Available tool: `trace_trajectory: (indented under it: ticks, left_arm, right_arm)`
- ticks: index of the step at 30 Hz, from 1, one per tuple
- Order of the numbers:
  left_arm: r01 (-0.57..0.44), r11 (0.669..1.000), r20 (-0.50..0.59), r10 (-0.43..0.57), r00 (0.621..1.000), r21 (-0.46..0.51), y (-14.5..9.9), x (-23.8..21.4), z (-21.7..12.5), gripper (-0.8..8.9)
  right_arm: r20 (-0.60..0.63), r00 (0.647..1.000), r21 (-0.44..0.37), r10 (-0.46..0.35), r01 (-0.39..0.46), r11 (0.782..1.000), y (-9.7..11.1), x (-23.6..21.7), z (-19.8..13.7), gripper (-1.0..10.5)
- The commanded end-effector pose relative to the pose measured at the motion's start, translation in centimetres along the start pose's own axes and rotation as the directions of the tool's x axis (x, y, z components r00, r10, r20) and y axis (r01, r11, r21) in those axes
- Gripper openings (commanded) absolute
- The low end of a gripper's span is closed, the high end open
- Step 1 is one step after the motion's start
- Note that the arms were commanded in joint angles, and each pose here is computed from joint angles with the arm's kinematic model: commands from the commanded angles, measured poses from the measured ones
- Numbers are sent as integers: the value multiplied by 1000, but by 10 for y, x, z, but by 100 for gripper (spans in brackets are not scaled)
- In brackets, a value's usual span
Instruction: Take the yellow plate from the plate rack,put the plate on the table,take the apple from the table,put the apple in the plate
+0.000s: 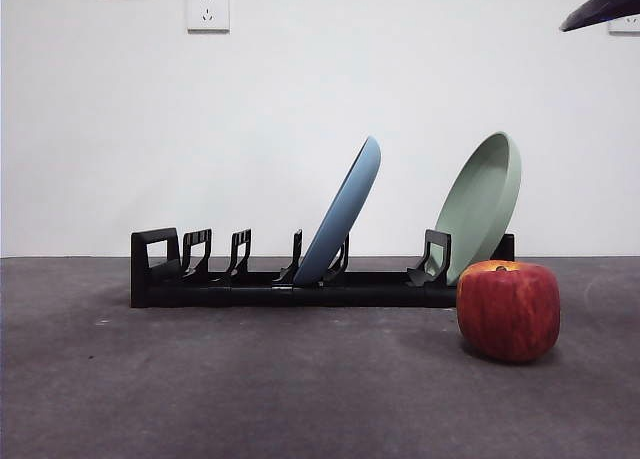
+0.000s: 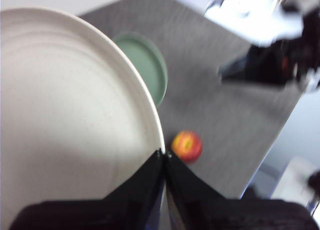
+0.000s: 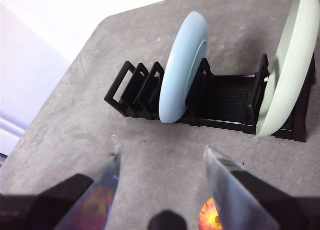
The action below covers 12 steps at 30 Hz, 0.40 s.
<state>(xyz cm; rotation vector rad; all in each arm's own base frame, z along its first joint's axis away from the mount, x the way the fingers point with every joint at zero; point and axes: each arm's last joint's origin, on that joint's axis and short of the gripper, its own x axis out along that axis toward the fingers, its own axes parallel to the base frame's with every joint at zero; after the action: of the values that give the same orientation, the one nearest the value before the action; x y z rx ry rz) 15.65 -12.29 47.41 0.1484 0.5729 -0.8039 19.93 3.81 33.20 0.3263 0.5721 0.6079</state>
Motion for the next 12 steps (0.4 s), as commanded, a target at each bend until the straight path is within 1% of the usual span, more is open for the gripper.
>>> trace_trajectory:
  ticks: [1,3,5,7,9,11,12]
  left_arm:
    - [-68,994,-115,77,990,79,-12,3,-10,-8]
    - [-104,987,-170,124,978,120,-20,6,-17,-8]
    - [-128,981,-199,156,968,146,-29,10,-22,-8]
    - [-126,980,-208,157,965,155,-38,16,-26,-8]
    - [-115,979,-213,150,965,167,-49,27,-32,-8]
    - [-124,976,-224,163,961,177,-57,41,-42,-8]
    - [-121,976,-233,162,959,180,-60,49,-46,-8]
  right_arm:
    - [18,1000,-20,2,-1,1000,1,0,3,285]
    - [22,1000,-22,3,-2,1000,1,-1,3,285]
    - [23,1000,-23,3,-2,1000,1,-1,3,285]
    - [24,1000,-24,0,1,1000,1,-1,4,285]
    - [32,999,-24,-25,26,999,1,-1,4,285]
    - [38,998,-23,-48,49,999,0,-1,4,285]
    - [38,998,-22,-48,49,999,0,-1,4,285]
